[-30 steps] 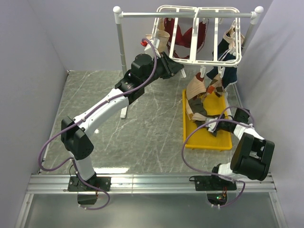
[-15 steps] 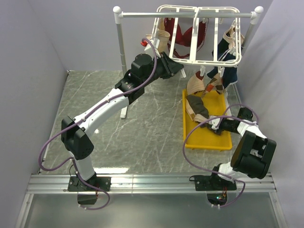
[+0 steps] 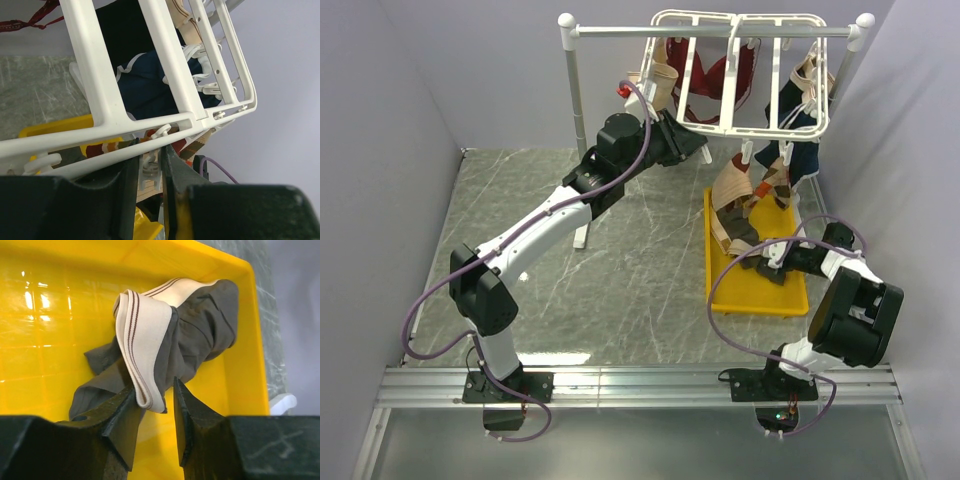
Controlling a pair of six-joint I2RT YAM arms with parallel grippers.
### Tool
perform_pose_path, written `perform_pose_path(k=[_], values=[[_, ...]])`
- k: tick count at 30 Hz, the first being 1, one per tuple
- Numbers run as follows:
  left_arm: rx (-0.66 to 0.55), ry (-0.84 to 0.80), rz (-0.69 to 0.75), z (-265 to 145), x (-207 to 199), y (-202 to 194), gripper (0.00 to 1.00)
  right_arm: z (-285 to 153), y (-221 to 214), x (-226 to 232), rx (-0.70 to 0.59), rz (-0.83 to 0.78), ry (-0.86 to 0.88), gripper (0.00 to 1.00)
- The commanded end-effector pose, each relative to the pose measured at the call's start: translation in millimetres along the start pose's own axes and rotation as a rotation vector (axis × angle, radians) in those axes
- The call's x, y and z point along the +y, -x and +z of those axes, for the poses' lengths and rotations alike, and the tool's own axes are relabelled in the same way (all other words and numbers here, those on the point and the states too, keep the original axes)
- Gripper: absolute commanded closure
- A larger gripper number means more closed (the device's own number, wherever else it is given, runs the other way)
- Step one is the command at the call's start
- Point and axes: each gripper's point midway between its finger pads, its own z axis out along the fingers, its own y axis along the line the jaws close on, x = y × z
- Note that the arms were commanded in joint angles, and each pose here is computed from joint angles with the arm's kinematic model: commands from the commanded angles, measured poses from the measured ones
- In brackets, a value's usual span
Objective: Clip the underwear to the hanger
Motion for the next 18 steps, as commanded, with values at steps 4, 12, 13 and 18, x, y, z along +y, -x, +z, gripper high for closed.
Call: perform_pose_path(k=[4, 12, 13, 18], values=[[0.062, -0.035, -0.013, 2.6, -7.3, -13.5, 1.00, 7.2, -2.1, -9.5, -0.050, -0.046, -0.025, 0.59], [0.067, -0.029, -0.014, 3.2, -4.3, -16.0, 1.00, 17.8, 6.6, -11.3, -0.084, -0.054, 0.012, 0.85], [0.063, -0.030, -0.012, 2.9, -4.5, -14.5, 1.00, 16.2, 8.0, -14.5, -0.083, -0.057, 0.009, 0.93], [0.071, -0.035, -0.014, 2.5, -5.2, -16.2, 1.00, -2.3, 28.1, -27.4, -0.071, -0.058, 0.002, 1.00]])
